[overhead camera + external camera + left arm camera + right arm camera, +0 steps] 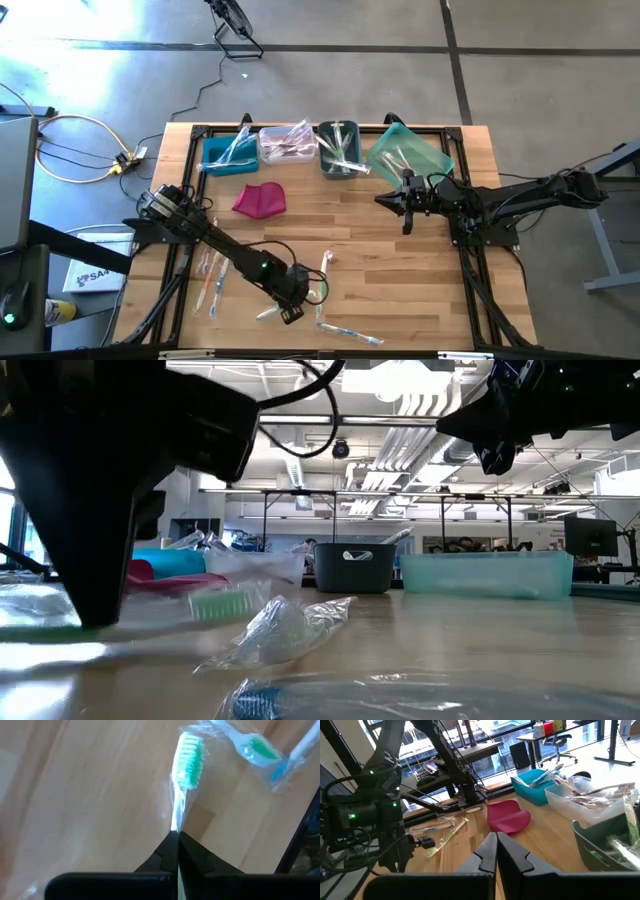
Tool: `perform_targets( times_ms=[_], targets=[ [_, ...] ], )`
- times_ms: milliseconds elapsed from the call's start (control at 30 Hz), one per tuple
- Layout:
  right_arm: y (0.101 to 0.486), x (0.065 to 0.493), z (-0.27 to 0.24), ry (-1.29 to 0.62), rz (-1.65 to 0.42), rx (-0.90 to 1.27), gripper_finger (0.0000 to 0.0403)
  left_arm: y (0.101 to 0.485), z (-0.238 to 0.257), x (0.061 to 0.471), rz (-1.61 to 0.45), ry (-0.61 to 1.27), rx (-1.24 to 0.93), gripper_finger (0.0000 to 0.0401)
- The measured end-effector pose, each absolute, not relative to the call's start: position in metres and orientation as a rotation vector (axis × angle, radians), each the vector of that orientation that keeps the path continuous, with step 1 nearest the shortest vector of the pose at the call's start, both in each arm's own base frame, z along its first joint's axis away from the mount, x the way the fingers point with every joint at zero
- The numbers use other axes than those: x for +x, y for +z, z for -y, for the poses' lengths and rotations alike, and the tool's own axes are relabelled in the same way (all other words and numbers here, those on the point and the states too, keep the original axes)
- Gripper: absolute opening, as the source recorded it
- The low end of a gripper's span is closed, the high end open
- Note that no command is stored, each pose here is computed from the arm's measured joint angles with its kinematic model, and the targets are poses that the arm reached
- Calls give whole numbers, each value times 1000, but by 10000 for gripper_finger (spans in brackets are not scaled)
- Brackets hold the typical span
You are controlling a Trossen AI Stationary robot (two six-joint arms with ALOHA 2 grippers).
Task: Pick & Place Toothbrushes
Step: Put the green toothbrush into the dark blue bin
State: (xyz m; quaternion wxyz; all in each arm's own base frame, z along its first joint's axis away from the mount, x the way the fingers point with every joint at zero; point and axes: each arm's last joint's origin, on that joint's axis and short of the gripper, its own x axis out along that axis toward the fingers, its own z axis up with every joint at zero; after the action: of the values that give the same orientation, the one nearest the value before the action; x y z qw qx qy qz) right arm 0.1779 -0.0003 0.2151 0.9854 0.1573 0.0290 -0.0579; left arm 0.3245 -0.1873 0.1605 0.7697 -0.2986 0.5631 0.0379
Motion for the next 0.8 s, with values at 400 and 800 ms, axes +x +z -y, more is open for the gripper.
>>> perform_targets(
  times_ms=[400, 800],
  targets=[
    [215, 178, 0, -114, -59, 316, 3, 214, 165, 336, -1291, 251, -383, 1],
    [215, 178, 0, -114, -59, 316, 3, 227, 156, 346, -1192, 219, -193, 0]
  ],
)
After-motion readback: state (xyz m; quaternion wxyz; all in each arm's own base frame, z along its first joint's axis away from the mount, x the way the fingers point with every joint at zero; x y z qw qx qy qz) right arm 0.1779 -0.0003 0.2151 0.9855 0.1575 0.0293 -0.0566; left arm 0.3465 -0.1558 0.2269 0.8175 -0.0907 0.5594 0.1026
